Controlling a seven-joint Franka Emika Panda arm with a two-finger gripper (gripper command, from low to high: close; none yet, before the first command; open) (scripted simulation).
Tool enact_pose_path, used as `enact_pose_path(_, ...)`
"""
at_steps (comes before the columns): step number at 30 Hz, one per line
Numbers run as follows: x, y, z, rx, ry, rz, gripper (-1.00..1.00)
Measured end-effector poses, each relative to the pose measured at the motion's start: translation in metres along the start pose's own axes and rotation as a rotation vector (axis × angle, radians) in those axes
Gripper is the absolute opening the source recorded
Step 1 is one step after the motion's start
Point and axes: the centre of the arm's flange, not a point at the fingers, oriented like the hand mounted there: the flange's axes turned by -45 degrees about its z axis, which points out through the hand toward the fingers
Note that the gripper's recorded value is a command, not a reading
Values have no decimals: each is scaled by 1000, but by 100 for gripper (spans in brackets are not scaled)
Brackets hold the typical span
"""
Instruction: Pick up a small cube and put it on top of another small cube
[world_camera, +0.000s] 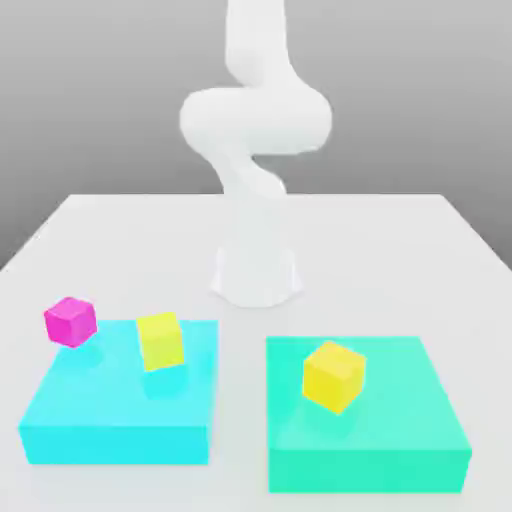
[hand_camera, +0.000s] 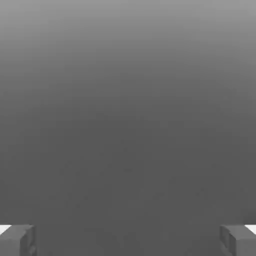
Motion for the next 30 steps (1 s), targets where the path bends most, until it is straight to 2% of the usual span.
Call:
enact_pose_path(8, 14, 55, 124, -106, -167, 247, 0)
enact_pose_path(15, -4, 118, 231, -199, -300, 467, 0)
enact_pose_path(23, -63, 203, 344, -312, -443, 732, 0)
enact_pose_path(30, -146, 269, 431, -407, -567, 959, 0)
